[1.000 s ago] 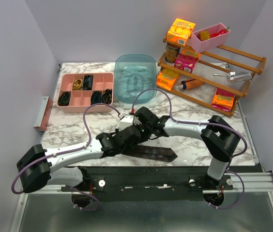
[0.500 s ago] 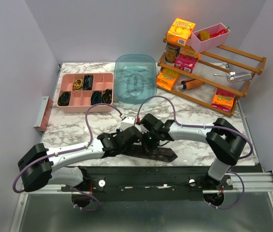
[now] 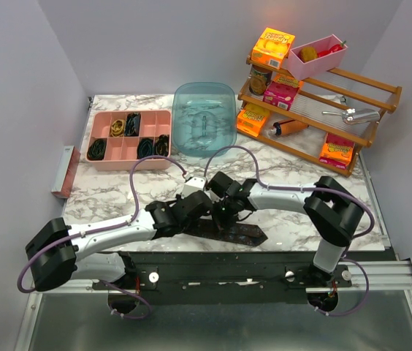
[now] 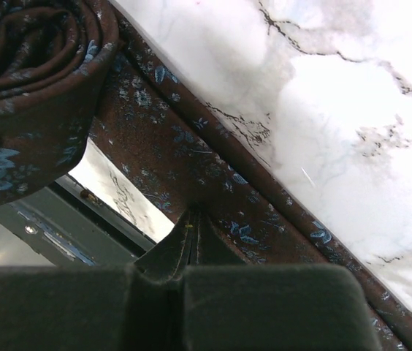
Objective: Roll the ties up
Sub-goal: Roll the tie at the center of the board.
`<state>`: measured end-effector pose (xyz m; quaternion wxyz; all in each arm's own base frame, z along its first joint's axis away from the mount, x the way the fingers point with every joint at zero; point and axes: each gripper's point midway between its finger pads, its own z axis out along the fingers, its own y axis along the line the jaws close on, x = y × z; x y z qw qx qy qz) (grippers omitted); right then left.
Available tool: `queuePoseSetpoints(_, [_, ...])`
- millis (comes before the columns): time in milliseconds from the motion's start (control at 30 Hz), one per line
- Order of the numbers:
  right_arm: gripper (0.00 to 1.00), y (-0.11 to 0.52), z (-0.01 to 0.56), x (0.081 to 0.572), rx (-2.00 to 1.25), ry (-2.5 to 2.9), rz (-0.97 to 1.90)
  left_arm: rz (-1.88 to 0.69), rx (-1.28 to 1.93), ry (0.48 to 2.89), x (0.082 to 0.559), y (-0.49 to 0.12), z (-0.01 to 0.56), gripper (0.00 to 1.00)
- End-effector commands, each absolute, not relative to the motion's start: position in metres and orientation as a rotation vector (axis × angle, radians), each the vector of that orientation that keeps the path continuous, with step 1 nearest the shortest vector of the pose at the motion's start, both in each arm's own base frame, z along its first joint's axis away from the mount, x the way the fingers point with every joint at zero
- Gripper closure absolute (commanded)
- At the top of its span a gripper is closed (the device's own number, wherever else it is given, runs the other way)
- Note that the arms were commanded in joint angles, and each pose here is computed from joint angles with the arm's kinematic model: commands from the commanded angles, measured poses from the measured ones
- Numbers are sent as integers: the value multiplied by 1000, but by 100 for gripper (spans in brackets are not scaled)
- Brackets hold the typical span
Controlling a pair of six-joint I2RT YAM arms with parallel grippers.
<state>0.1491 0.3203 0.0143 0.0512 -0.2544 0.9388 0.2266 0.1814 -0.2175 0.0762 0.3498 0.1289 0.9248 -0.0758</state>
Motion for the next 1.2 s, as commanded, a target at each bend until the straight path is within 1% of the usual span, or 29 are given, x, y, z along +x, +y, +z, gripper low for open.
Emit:
queuePoseSetpoints(0, [100,290,-12,159,-762,2912,420,-191,417,2406,175,-215,81,100])
queuePoseSetpoints(267, [100,279,-12,174,-750,2900,344,-185,447,2383,174,-208,88,100])
queuePoseSetpoints(467, [100,279,-13,176,-763,2901,329,-303,500,2342,169,-219,98,100])
queuePoseSetpoints(867, [99,302,13,175,-808,2845,511,-183,493,2450,173,-228,72,100])
queuePoseSetpoints(1033, [100,311,26,173,-801,2816,602,-108,400,2484,177,-226,68,100])
queuePoseSetpoints(1167, [99,318,38,171,-796,2784,683,-119,332,2481,180,-236,69,100])
